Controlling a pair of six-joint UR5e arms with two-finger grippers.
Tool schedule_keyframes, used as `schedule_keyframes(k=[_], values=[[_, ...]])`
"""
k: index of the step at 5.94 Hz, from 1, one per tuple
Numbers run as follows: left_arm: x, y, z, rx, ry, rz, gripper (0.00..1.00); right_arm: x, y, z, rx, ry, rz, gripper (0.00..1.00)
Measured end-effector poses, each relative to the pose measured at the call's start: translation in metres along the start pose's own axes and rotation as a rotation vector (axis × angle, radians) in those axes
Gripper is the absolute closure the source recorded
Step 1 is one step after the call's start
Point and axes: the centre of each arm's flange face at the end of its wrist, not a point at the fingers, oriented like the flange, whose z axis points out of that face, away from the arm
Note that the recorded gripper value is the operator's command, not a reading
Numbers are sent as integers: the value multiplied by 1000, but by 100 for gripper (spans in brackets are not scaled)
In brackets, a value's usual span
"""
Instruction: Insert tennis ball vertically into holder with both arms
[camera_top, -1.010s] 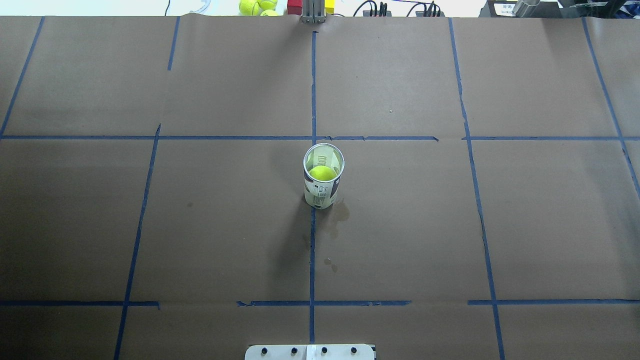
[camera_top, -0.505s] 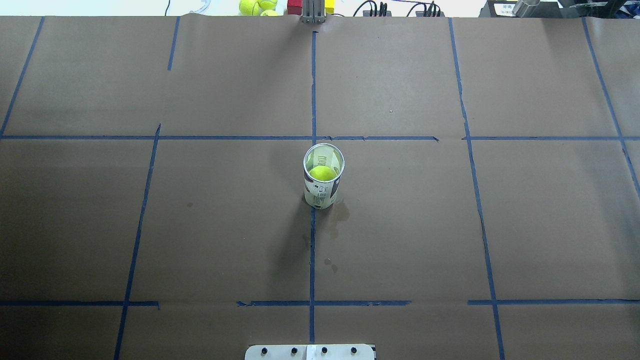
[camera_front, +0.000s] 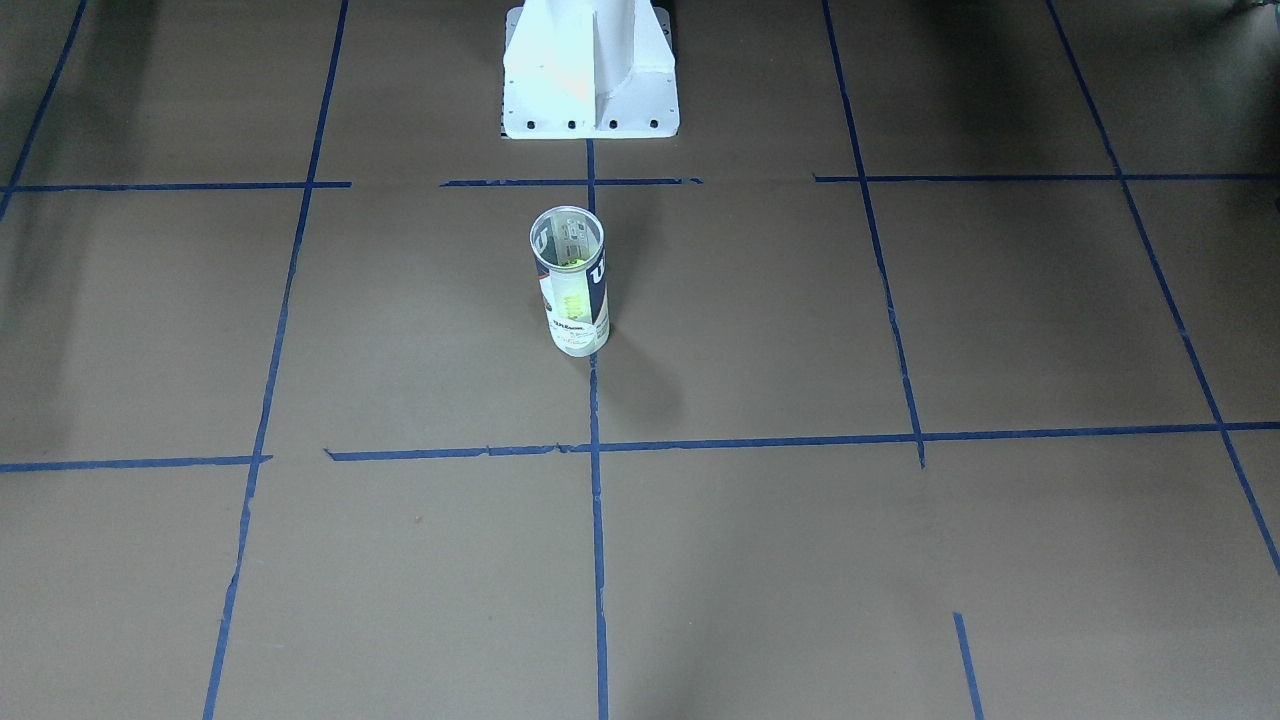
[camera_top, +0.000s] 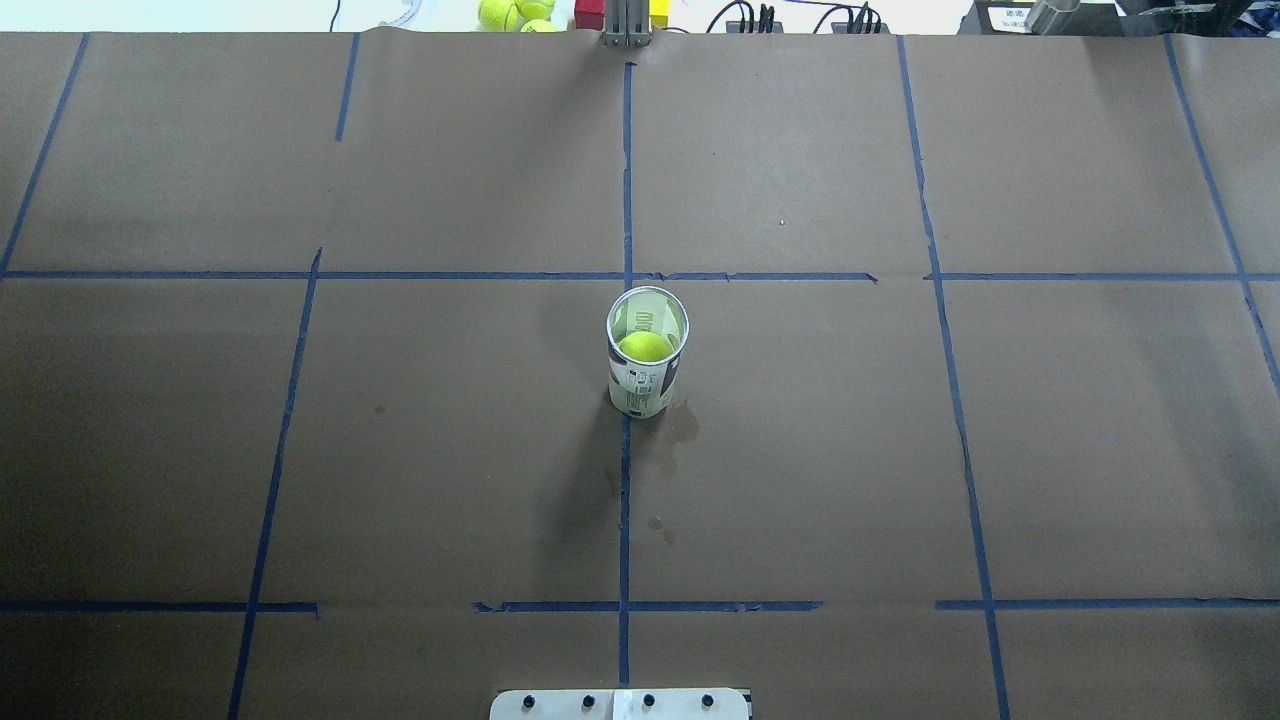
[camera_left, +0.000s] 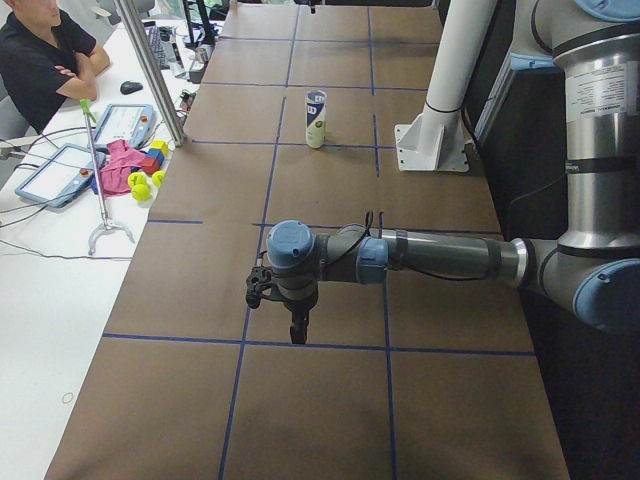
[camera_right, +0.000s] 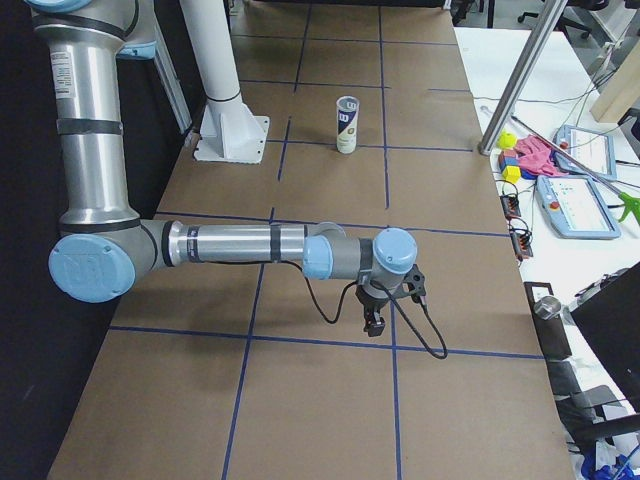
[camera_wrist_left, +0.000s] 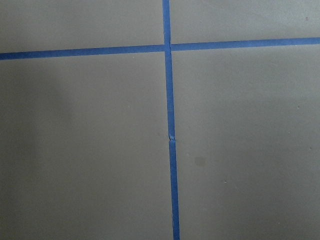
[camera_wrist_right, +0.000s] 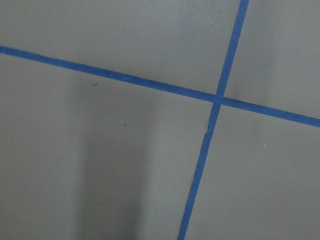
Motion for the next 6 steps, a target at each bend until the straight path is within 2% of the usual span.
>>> schedule_keyframes(k=[1, 2, 3, 4, 6], values=[[0, 0, 0, -1, 1, -3, 0, 3, 11, -15, -54, 37, -30, 0], [0, 0, 0, -1, 1, -4, 0, 8, 23, -9, -66, 6, -17, 0], [1, 0, 0, 1, 1, -2, 0, 14, 29, 4, -35, -32, 18, 0], [3, -1, -2, 5, 2, 2, 0, 28, 30, 20, 13, -36, 49, 0], [7, -2, -7, 14, 2, 12, 0, 46, 30, 37, 90, -20, 51, 0]])
